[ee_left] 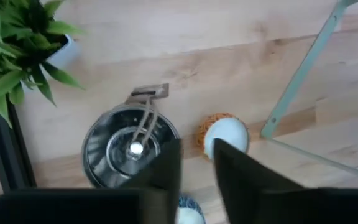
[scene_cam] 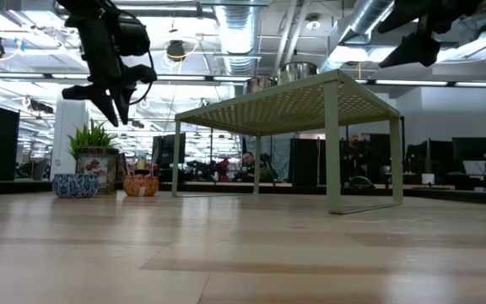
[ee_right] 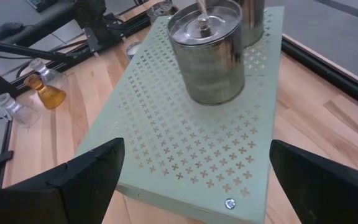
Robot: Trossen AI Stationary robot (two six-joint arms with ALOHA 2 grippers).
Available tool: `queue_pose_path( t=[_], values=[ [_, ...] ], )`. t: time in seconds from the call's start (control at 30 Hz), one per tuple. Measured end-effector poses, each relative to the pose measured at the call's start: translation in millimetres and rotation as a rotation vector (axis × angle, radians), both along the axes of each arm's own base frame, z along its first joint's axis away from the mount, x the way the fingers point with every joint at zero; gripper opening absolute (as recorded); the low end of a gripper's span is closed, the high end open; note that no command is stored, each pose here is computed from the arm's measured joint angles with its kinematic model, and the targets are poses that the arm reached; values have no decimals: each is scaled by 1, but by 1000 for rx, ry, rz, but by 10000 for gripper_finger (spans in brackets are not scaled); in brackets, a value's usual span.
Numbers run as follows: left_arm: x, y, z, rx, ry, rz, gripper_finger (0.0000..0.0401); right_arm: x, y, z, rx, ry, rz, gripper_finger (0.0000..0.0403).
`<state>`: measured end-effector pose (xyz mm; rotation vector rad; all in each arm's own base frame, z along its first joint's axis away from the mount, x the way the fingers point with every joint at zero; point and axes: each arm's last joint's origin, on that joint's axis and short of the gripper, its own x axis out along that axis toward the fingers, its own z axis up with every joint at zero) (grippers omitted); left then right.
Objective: Stock candles on shelf
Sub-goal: Put the silver scented candle on the shelf
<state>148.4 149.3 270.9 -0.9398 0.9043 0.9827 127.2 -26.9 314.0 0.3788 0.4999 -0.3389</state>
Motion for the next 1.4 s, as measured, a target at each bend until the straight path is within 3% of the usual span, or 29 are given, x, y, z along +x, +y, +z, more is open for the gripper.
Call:
queue_pose_path(
  t=[0.1,0.17,0.4,0.7,0.97,1.1,1.4],
  values=[
    [1,1,0,20,5,-12,18,-1,-2,0,-1,1,-18,390],
    [0,1,-3,27,11,-10,9,-1,-3,0,0,0,-28,390],
    [-4,-3,-27,-9,63,-1,3,-1,-5,0,0,1,-40,390],
    [-4,-3,-40,-1,56,22,2,-1,-5,0,1,3,-35,390],
    [-15,-13,-35,35,14,81,2,-3,-4,-3,21,35,-43,390],
    [-22,-19,-44,18,12,118,1,-3,-4,-3,21,35,-43,390],
    [-17,-20,-51,40,-63,130,1,-3,-4,-3,17,35,-40,390]
  ],
)
